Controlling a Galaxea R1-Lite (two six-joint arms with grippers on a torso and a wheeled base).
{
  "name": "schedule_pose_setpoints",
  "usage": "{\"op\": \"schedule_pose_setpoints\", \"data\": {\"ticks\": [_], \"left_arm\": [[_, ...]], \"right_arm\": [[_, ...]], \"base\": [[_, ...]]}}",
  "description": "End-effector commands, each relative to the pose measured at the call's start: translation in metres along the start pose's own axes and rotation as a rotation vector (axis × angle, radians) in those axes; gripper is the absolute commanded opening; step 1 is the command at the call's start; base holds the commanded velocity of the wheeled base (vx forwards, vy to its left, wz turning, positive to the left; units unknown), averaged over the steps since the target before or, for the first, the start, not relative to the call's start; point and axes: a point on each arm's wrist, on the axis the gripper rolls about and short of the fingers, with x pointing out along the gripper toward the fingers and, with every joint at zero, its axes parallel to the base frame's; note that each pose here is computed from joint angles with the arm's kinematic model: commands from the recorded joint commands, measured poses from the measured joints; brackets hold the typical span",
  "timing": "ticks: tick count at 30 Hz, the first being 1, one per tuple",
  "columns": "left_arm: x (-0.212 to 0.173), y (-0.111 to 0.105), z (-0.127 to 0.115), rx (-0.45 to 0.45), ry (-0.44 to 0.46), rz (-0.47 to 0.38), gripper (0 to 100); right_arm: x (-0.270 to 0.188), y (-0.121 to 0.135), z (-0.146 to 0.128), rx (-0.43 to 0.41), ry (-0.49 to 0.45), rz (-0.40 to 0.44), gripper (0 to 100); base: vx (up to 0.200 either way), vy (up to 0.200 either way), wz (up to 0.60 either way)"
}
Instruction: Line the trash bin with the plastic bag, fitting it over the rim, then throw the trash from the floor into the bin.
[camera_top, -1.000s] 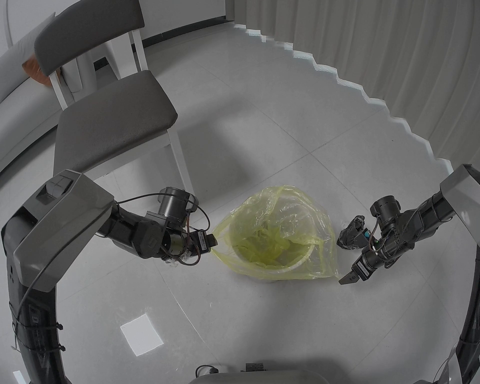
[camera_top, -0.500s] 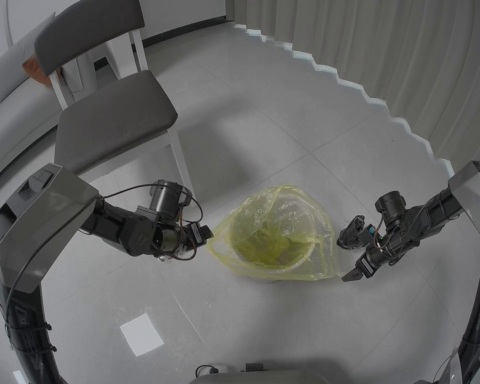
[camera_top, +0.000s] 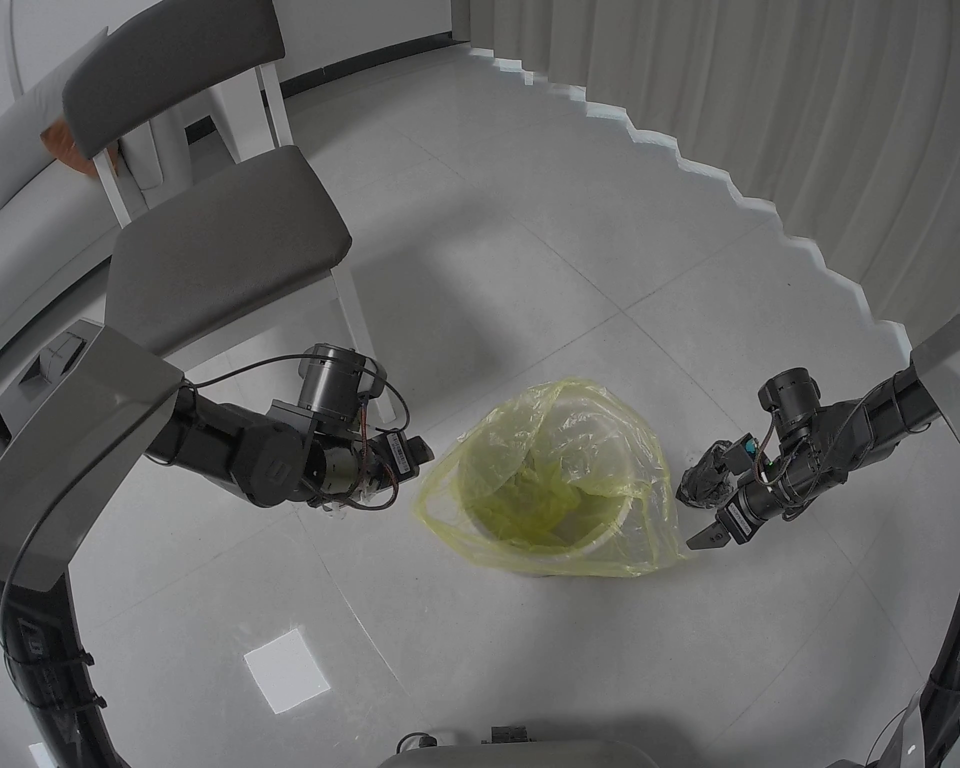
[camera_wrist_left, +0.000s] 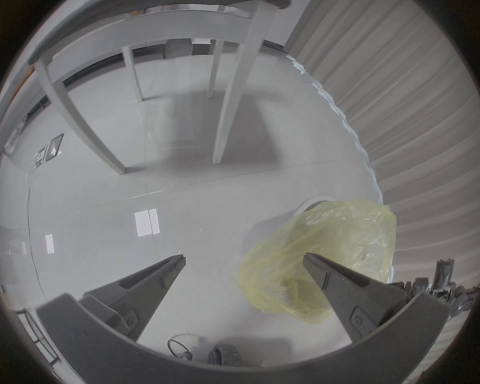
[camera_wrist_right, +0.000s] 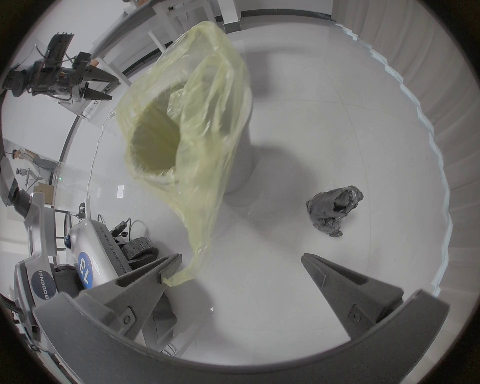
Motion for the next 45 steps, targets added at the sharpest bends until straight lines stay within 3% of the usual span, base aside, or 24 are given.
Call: {"op": "schedule_pose_setpoints", "data": {"ticks": [1, 7, 12, 24, 30, 34, 37, 43, 45], "left_arm": [[-0.01, -0.008, -0.001, 0.044, -0.01, -0.023, 100], [-0.03, -0.025, -0.003, 0.158, -0.027, -0.055, 100], [-0.046, -0.034, -0.009, 0.325, -0.002, -0.062, 100], [-0.037, -0.057, -0.023, 0.502, 0.039, -0.166, 100], [-0.001, -0.064, -0.025, 0.505, 0.054, -0.163, 100], [-0.004, -0.067, -0.022, 0.479, 0.044, -0.168, 100], [-0.021, -0.071, -0.018, 0.433, 0.025, -0.19, 100], [-0.033, -0.086, -0.018, 0.254, -0.014, -0.232, 100], [-0.032, -0.085, -0.019, 0.24, -0.011, -0.227, 100]], "right_arm": [[-0.008, 0.003, 0.006, -0.009, -0.026, -0.008, 100], [-0.026, 0.015, 0.022, -0.041, -0.096, -0.002, 100], [-0.036, 0.026, 0.038, -0.04, -0.162, 0.04, 100], [-0.027, 0.047, 0.04, -0.079, -0.138, 0.093, 100], [-0.009, 0.046, 0.04, -0.077, -0.113, 0.105, 100], [-0.01, 0.047, 0.038, -0.076, -0.108, 0.108, 100], [-0.013, 0.045, 0.036, -0.068, -0.109, 0.104, 100], [-0.017, 0.041, 0.035, -0.044, -0.121, 0.106, 100], [-0.017, 0.041, 0.035, -0.042, -0.119, 0.107, 100]], "base": [[0.2, 0.0, 0.0], [0.033, 0.0, 0.0], [0.0, 0.0, 0.0], [0.0, 0.0, 0.0], [0.0, 0.0, 0.0], [0.0, 0.0, 0.0], [0.0, 0.0, 0.0], [0.0, 0.0, 0.0], [0.0, 0.0, 0.0]]}}
